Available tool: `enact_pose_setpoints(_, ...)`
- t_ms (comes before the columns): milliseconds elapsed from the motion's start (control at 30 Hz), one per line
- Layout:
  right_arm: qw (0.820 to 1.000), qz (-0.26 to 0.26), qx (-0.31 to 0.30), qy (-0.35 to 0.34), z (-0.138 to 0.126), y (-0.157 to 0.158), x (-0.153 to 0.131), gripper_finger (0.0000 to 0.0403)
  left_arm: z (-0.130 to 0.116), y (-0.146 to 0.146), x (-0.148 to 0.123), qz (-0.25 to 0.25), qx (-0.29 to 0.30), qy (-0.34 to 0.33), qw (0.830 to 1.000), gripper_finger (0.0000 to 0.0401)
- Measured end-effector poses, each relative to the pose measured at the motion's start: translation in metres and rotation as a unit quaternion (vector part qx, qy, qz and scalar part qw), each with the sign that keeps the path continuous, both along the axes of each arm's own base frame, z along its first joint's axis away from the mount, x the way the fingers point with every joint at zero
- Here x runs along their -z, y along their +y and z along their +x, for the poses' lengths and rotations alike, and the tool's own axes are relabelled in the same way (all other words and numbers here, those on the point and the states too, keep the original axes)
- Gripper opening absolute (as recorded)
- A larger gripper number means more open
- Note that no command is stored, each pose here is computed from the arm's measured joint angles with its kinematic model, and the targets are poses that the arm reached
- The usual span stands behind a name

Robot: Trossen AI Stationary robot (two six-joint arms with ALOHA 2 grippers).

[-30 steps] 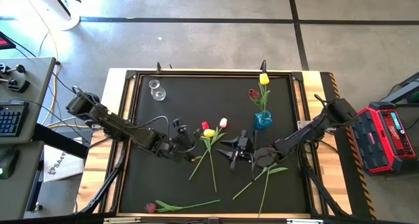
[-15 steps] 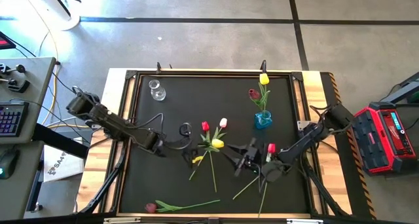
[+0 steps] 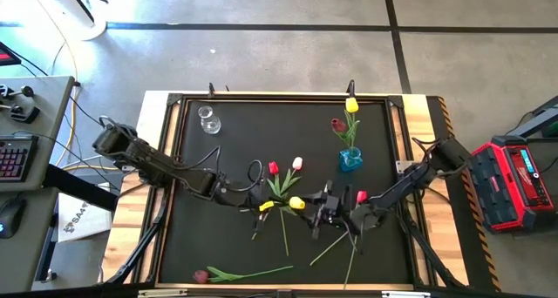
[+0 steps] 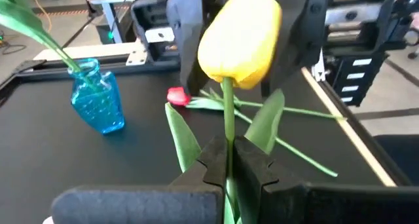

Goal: Sort flowers into vase by color
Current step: Put the yellow flower into the blue vase

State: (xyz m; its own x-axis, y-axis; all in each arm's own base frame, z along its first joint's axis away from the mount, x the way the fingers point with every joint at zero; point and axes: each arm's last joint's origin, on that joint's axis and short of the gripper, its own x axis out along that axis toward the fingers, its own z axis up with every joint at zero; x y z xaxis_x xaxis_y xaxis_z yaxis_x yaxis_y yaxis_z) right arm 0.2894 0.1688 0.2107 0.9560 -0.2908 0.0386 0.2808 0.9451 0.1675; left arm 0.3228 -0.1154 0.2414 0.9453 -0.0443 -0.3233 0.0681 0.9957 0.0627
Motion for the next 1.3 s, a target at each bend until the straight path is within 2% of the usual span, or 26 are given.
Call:
enact_pose_setpoints(300,0.999,-0.014,-0.032,0.011,0.011,-0.014,0.002,0.0165,0.001,-0.001,-0.003,-0.006,0.004,-0.014,1.0,0.0003)
enact_pose_setpoints(467,0.999,-0.012,-0.03,0.009,0.013,-0.019,0.002,0.0161,0.001,-0.001,-0.003,-0.007,0.004,-0.015,1.0,0.0003)
enact_pose_setpoints(600,0.999,-0.008,-0.031,0.007,0.013,-0.019,0.001,0.0126,0.001,-0.001,-0.003,-0.008,0.004,-0.015,1.0,0.0003)
enact_pose_setpoints(833,0.999,-0.023,-0.028,0.009,0.014,-0.02,0.001,0.0013,0.002,0.002,-0.003,-0.02,-0.006,-0.015,1.0,0.0003)
enact_pose_setpoints(967,1.0,-0.024,-0.011,0.01,0.013,-0.02,0.001,0.0014,0.002,0.003,-0.003,-0.037,-0.019,-0.015,0.999,0.0005)
enact_pose_setpoints(1133,0.999,-0.043,0.014,0.021,0.012,-0.022,0.0,0.0003,0.001,0.005,-0.001,-0.031,-0.048,-0.007,0.998,0.0038)
enact_pose_setpoints(1300,0.996,-0.055,0.051,0.046,0.0,-0.025,-0.015,0.0002,0.0,0.006,0.002,-0.019,-0.059,0.012,0.998,0.0086)
